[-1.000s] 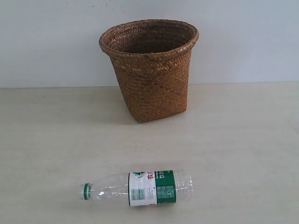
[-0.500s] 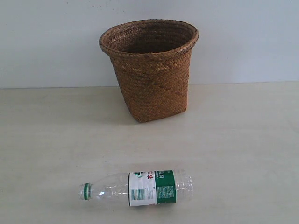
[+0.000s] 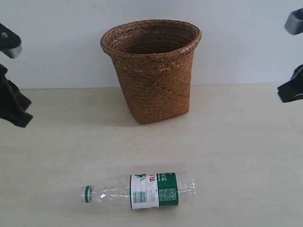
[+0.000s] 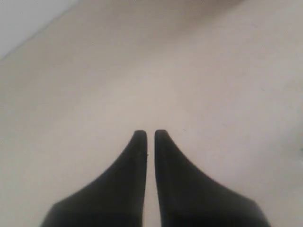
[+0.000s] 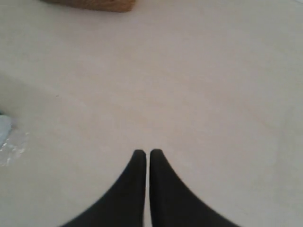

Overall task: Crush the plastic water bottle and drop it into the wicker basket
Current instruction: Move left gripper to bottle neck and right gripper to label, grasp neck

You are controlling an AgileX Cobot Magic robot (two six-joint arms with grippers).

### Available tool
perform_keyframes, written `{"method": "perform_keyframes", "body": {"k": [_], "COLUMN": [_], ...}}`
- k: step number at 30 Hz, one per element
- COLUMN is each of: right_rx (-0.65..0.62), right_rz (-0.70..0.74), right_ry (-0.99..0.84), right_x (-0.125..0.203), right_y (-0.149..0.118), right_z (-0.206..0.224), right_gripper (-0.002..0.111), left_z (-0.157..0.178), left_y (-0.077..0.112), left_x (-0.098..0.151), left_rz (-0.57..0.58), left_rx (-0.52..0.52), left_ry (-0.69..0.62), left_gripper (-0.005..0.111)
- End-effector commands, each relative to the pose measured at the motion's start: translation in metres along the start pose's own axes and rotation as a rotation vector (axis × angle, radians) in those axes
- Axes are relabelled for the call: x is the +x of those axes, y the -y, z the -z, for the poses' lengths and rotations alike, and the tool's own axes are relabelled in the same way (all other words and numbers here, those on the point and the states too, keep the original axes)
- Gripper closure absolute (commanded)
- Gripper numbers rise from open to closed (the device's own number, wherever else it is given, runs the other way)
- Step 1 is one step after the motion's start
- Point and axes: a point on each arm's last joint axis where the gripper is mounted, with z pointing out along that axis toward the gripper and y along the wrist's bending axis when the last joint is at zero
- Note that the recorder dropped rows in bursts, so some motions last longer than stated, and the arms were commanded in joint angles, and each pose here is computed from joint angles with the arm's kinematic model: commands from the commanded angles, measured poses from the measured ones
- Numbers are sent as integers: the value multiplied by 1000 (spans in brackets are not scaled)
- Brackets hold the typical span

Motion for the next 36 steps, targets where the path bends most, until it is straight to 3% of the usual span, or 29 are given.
{"method": "perform_keyframes", "body": {"k": [1, 7, 9, 11, 12, 14, 15, 20, 23, 26, 36], "right_rx": [-113, -254, -301, -342, -366, -408, -429, -465, -482, -491, -484], "right_rz": [157, 395, 469, 508, 512, 514, 523, 469, 459, 449, 431], "right_ry": [-20, -80, -109, -131, -137, -132, -122, -85, -87, -96, -103], "right_x": [-11, -15, -14, -12, -12, -11, -11, -14, -13, -11, -10], "right_y": [-31, -75, -89, -98, -101, -104, -106, -110, -111, -111, -111], "right_z": [-13, -44, -58, -71, -77, -87, -91, -100, -107, -110, -120], "right_gripper": [108, 108, 108, 108, 108, 108, 108, 108, 108, 108, 108], "left_z": [-13, -26, -29, -31, -36, -45, -53, -79, -94, -104, -127], "left_y": [19, 44, 50, 55, 58, 61, 63, 69, 88, 95, 98], "left_x": [-5, -1, -2, -1, 2, 8, 13, 23, 23, 25, 31], "left_rz": [-180, -503, -546, -625, -658, -692, -716, -706, -801, -854, -817], "left_rx": [233, 541, 617, 687, 724, 743, 756, 769, 775, 747, 715], "left_ry": [-7, 52, 108, 144, 147, 137, 131, 79, 38, 6, -37], "left_gripper": [102, 102, 100, 80, 62, 50, 49, 49, 49, 49, 49]}}
